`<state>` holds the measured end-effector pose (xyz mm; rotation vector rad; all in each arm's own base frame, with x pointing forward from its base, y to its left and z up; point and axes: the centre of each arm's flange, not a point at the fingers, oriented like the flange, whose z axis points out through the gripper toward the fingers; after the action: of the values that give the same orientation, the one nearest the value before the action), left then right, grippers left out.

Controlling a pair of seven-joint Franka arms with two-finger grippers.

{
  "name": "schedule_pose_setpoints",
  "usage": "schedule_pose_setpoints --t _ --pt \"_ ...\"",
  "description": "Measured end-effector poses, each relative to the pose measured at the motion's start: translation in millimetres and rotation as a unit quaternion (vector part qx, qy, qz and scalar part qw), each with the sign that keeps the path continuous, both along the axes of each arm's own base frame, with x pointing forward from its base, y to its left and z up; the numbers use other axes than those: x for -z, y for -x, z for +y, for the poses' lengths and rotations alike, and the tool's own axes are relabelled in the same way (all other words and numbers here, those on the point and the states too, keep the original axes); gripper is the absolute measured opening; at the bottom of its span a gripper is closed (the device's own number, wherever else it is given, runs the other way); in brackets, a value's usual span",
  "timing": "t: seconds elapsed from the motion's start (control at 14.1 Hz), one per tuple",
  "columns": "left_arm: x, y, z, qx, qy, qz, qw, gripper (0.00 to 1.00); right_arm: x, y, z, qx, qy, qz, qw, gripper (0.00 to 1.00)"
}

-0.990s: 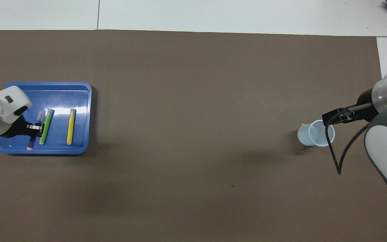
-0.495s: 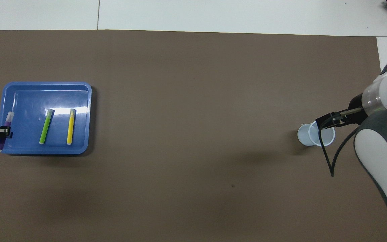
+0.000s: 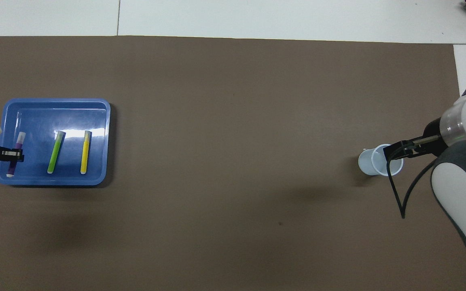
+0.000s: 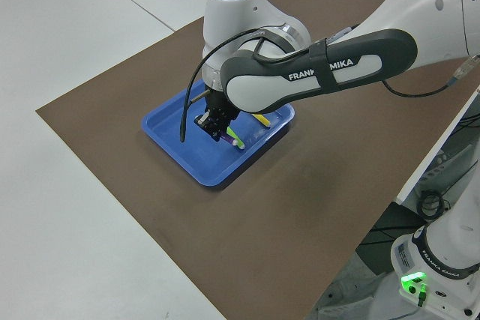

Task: Right arm passes pens to left for tray arrangement
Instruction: 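Open the left gripper to release the purple pen and lift away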

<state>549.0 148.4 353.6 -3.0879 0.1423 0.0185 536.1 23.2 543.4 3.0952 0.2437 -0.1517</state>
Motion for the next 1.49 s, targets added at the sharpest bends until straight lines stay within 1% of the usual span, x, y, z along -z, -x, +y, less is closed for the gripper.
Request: schedule_pose_setpoints --t 0.21,0.35,0.5,0.71,0.85,0.99,1.06,1.13,1.2,1.34,1.49 --pt "25 -4 1 0.001 0.004 -0.002 1.000 0.19 1 -0.7 -2 0.002 0.000 -0.004 1.000 1.00" --pt "40 -6 2 0.001 0.005 -0.009 1.000 0.19 1 -2.6 -3 0.002 -0.001 -0.012 1.000 1.00" --pt "51 -3 6 -0.002 0.006 -0.017 1.000 0.19 0 -2.9 -4 0.003 -0.001 -0.014 1.000 1.00" --pt "54 -3 8 -0.001 0.005 -0.020 1.000 0.19 1 -3.0 -10 0.009 -0.001 -0.014 1.000 1.00" --pt "54 -3 7 0.001 0.005 -0.020 1.000 0.23 1 -3.0 -19 0.017 -0.001 -0.013 1.000 1.00" --pt "54 -2 7 0.001 0.006 -0.015 1.000 0.41 1 -3.0 -24 0.021 -0.001 -0.013 1.000 1.00" --pt "55 -1 7 0.000 0.007 -0.012 1.000 0.54 1 -3.2 -24 0.022 -0.001 -0.014 1.000 1.00" --pt "54 -1 7 0.001 0.007 -0.008 1.000 0.64 1 -3.4 -23 0.021 -0.001 -0.015 1.000 1.00" --pt "53 -2 7 0.001 0.008 -0.006 1.000 0.78 0 -3.5 -22 0.020 -0.001 -0.016 1.000 1.00" --pt "45 -6 7 0.000 0.009 0.001 1.000 0.99 -2 -3.3 -17 0.015 0.000 -0.018 1.000 1.00" --pt "24 -17 9 -0.002 0.009 0.009 1.000 1.00 -16 -3.1 -10 0.009 -0.001 -0.032 0.999 1.00"
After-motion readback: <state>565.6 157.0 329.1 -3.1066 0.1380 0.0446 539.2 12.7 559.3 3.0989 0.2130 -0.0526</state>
